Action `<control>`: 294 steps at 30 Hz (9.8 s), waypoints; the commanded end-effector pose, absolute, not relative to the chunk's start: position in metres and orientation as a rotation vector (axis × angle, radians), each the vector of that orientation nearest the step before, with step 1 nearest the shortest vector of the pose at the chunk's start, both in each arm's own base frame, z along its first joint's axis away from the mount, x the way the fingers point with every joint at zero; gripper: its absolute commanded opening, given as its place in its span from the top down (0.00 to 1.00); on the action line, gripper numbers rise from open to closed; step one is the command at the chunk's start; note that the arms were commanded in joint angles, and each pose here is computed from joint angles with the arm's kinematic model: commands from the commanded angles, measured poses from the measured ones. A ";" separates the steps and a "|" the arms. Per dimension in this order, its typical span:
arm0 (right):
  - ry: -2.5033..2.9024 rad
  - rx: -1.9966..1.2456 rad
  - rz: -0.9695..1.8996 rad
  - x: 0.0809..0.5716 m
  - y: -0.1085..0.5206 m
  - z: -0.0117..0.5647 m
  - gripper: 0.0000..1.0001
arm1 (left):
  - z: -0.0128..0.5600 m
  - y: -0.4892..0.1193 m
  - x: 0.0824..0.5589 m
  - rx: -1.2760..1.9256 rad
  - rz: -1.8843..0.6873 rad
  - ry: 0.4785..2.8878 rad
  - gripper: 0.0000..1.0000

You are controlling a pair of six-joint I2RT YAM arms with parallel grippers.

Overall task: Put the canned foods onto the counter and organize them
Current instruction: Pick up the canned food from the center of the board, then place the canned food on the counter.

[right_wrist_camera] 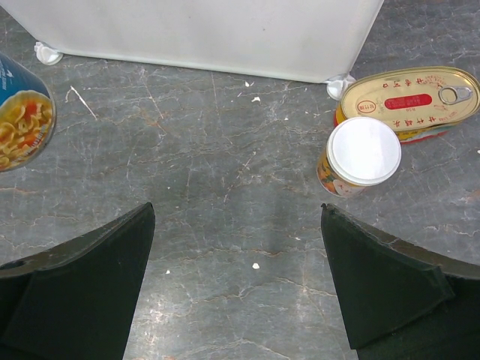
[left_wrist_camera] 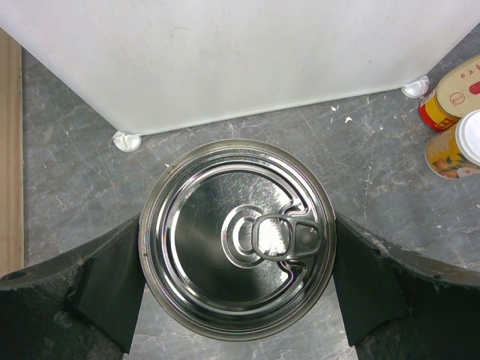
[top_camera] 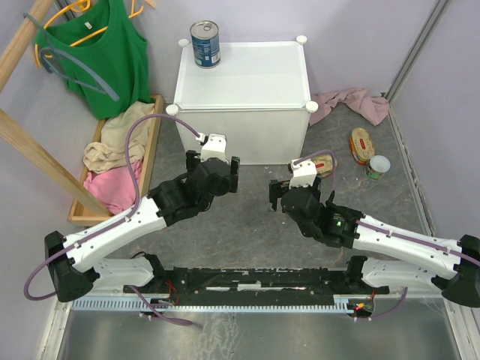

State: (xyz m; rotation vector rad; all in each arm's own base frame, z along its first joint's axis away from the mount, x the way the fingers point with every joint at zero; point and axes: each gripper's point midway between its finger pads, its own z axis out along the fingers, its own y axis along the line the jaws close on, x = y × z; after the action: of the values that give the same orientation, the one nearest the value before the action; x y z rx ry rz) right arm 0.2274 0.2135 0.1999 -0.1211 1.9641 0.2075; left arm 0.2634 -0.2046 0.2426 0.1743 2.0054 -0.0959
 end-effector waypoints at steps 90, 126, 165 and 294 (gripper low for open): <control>1.940 -0.107 0.306 0.232 0.236 0.220 0.00 | 0.495 -0.147 0.370 -0.121 -0.124 1.686 0.97; 1.948 -0.130 0.305 0.234 0.244 0.221 0.00 | 0.521 -0.139 0.409 -0.189 -0.119 1.571 0.97; 1.985 -0.168 0.260 0.236 0.251 0.204 0.00 | 0.500 -0.143 0.483 -0.174 -0.179 1.569 0.97; 1.969 -0.157 0.313 0.232 0.248 0.207 0.00 | 0.444 -0.161 0.479 -0.113 -0.062 1.643 0.01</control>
State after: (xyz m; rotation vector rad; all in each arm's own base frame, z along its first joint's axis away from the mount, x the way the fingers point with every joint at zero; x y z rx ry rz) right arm 0.2267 0.2401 0.1926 -0.1807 2.0076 0.2712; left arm 0.4894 -0.1665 0.4146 -0.1155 1.6885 -0.0683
